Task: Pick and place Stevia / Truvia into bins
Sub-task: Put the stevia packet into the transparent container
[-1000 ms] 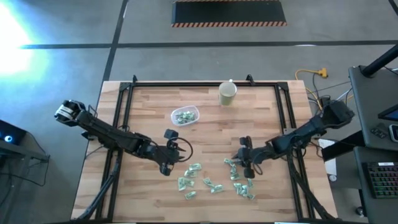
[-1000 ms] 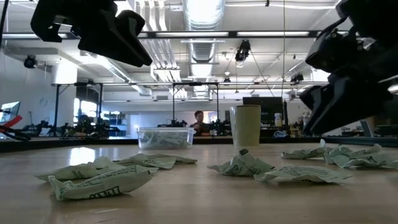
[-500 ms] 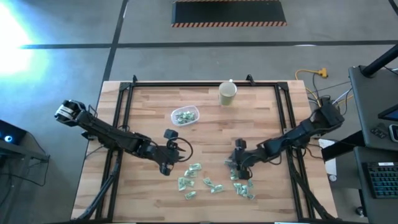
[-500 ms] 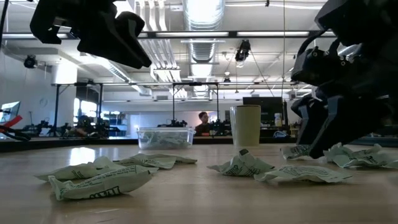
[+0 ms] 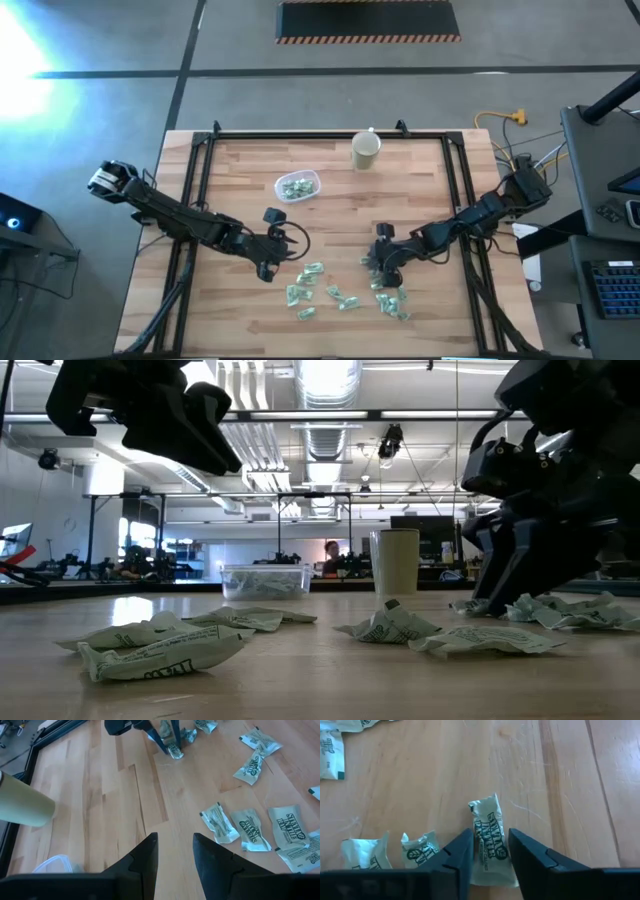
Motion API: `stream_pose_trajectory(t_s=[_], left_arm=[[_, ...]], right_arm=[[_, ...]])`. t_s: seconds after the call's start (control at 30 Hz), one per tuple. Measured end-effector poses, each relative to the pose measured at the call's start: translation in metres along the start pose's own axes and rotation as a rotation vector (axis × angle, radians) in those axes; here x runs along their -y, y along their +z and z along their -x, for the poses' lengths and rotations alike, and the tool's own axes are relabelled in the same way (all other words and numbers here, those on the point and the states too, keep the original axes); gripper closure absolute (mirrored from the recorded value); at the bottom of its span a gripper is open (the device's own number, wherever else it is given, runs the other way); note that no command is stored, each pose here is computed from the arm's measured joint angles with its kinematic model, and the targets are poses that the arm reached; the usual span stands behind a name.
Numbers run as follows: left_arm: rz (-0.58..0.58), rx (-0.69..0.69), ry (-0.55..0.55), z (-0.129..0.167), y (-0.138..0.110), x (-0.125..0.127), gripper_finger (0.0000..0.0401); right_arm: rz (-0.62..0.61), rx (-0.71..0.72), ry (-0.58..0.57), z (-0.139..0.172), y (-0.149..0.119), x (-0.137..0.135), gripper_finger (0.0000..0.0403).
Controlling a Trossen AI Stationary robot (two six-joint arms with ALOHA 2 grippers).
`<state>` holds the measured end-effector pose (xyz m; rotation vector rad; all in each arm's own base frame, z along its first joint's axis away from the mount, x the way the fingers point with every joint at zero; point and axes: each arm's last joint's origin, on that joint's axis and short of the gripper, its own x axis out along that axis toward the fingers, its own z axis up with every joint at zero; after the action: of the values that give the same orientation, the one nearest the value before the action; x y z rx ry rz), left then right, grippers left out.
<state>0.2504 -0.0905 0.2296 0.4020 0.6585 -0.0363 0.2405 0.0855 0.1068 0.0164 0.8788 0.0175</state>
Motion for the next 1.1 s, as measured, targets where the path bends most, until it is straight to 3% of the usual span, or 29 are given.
stream_pose_trajectory(t_s=[0.3, 0.6, 0.9, 1.1], left_arm=[[0.0, -0.001, 0.0, 0.0, 0.0, 0.0, 0.0294], [0.0, -0.001, 0.0, 0.0, 0.0, 0.0, 0.0294], [-0.006, -0.023, 0.018, 0.006, -0.002, -0.003, 0.0294], [0.095, -0.079, 0.081, 0.023, -0.009, -0.011, 0.0294]], right_arm=[[0.053, 0.007, -0.001, 0.0, 0.002, -0.001, 0.0355], [0.117, 0.052, -0.036, 0.001, 0.014, -0.003, 0.0371], [0.216, 0.19, -0.218, 0.005, 0.049, 0.004, 0.037], [0.183, 0.293, -0.284, 0.007, 0.084, 0.03, 0.0369]])
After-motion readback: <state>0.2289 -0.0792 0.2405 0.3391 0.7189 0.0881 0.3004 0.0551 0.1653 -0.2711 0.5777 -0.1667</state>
